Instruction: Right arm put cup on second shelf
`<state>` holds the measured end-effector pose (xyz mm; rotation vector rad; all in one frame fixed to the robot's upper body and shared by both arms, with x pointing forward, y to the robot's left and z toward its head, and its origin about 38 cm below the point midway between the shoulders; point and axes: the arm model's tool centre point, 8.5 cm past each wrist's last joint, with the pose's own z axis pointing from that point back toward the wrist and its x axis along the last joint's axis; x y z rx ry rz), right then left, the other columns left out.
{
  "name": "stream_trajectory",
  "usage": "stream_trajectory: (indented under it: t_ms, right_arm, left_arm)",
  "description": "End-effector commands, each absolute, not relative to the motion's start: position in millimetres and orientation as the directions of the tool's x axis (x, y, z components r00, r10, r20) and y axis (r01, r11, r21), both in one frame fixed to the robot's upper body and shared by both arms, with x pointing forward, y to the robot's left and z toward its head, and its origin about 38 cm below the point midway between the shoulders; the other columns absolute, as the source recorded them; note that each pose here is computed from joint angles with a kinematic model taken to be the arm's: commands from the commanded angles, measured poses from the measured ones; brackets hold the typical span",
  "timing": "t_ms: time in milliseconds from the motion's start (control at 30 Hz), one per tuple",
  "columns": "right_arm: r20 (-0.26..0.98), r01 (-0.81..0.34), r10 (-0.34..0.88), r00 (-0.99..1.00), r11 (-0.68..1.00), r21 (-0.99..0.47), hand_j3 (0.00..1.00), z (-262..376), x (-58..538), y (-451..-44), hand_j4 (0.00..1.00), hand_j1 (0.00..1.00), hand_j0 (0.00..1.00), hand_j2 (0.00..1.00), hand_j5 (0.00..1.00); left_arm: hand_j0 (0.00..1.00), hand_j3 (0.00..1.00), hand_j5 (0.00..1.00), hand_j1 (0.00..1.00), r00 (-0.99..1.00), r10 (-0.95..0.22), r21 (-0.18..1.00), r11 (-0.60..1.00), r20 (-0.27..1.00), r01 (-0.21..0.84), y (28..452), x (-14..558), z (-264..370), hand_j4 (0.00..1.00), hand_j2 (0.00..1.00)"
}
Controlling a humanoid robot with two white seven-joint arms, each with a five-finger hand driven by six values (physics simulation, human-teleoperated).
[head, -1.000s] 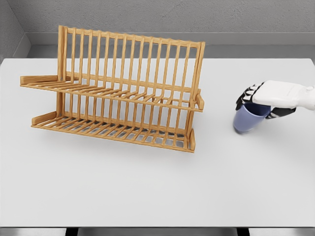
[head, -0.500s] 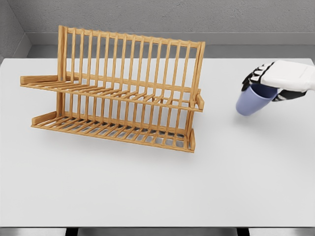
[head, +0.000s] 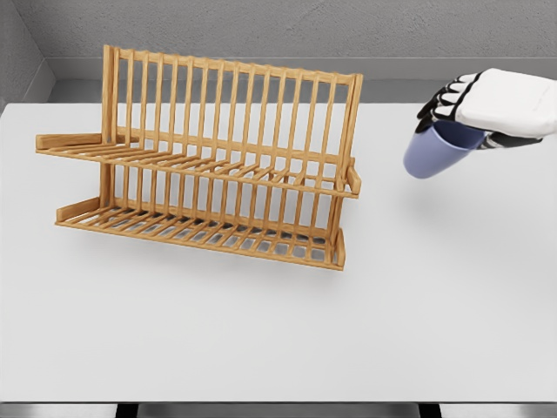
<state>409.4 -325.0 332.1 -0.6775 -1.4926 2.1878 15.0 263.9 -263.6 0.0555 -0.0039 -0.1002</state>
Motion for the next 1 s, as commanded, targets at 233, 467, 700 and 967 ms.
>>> stream_trajectory:
  t_ms: [233,467,700,967]
  right_arm:
    - [-0.221,0.025,0.535,-0.815,-0.349,-0.937,0.69,356.7,403.2,-309.2,0.69,0.69,0.69,0.69,0.69]
    - [-0.261,0.084,0.501,-0.825,-0.347,-0.934,0.69,371.8,396.4,-297.1,0.69,0.69,0.69,0.69,0.69]
    - [-0.245,0.124,0.464,-0.851,-0.276,-0.953,0.69,382.5,399.2,-275.1,0.69,0.69,0.69,0.69,0.69]
    - [-0.219,0.128,0.43,-0.876,-0.23,-0.965,0.69,382.2,400.1,-258.5,0.69,0.69,0.69,0.69,0.69]
  left_arm:
    - [1.0,1.0,1.0,1.0,0.995,-0.1,0.055,0.993,-0.001,0.1,264.0,13.9,-263.6,1.0,1.0]
    - [1.0,1.0,1.0,1.0,0.995,-0.1,0.055,0.993,-0.001,0.1,264.0,13.9,-263.6,1.0,1.0]
    - [1.0,1.0,1.0,1.0,0.995,-0.1,0.055,0.993,-0.001,0.1,264.0,13.9,-263.6,1.0,1.0]
    - [1.0,1.0,1.0,1.0,0.995,-0.1,0.056,0.993,0.001,0.1,264.0,14.9,-263.6,1.0,1.0]
